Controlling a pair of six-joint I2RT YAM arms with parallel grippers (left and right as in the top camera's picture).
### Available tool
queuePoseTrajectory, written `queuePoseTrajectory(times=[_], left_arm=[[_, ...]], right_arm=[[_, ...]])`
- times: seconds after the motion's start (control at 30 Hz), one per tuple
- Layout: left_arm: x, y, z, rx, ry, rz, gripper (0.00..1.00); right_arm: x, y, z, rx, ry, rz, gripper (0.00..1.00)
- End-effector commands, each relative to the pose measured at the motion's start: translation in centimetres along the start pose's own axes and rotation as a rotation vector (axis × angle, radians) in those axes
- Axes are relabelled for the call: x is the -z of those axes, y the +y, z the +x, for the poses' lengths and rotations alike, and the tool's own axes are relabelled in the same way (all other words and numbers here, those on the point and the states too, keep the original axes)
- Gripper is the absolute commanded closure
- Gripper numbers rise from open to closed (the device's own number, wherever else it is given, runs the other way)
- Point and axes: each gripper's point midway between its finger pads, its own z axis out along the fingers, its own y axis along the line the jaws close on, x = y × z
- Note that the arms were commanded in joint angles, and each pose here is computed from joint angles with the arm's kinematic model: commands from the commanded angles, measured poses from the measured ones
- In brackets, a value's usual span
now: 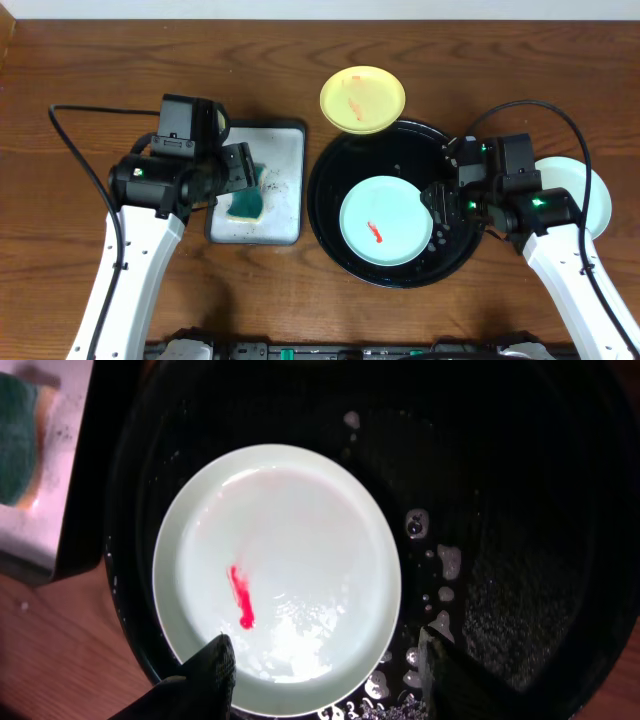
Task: Clean dirty plates on tray and stack at the side
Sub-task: 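Move the right gripper to the rim of the left pale green plate, then grasp the sponge again in the soapy tray with the left gripper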
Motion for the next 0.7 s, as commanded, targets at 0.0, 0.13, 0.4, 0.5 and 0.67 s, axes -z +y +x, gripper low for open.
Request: queuePoseTrajectory(times=[0.0,0.13,0.4,0.5,0.67], left_arm=[[-3.0,2.6,2.2,0.006,0.078,-0.125,0.35],[-7.9,3.9,4.9,0.008,0.178,-0.159,0.35],[-15.1,4.6,5.6,-0.040,0.250,-0.179,0.55],[-17.4,4.1,6.3,-0.031,0.293,-0.143,0.65],[-19.9,4.3,7.7,-0.023,0.356,-0.132,0.81]], right_arm=[[0.3,0.0,-0.4,0.015,-0.013,-0.013,0.43],[0.4,0.0,-0.4,0.015,-0.013,-0.013,0.43],[0.3,0.0,-0.3,0.014,-0.010,-0.013,0.42],[0.3,0.0,-0.1,0.011,-0.002,-0.013,0.42],[0.3,0.0,0.0,0.009,0.003,-0.012,0.44]])
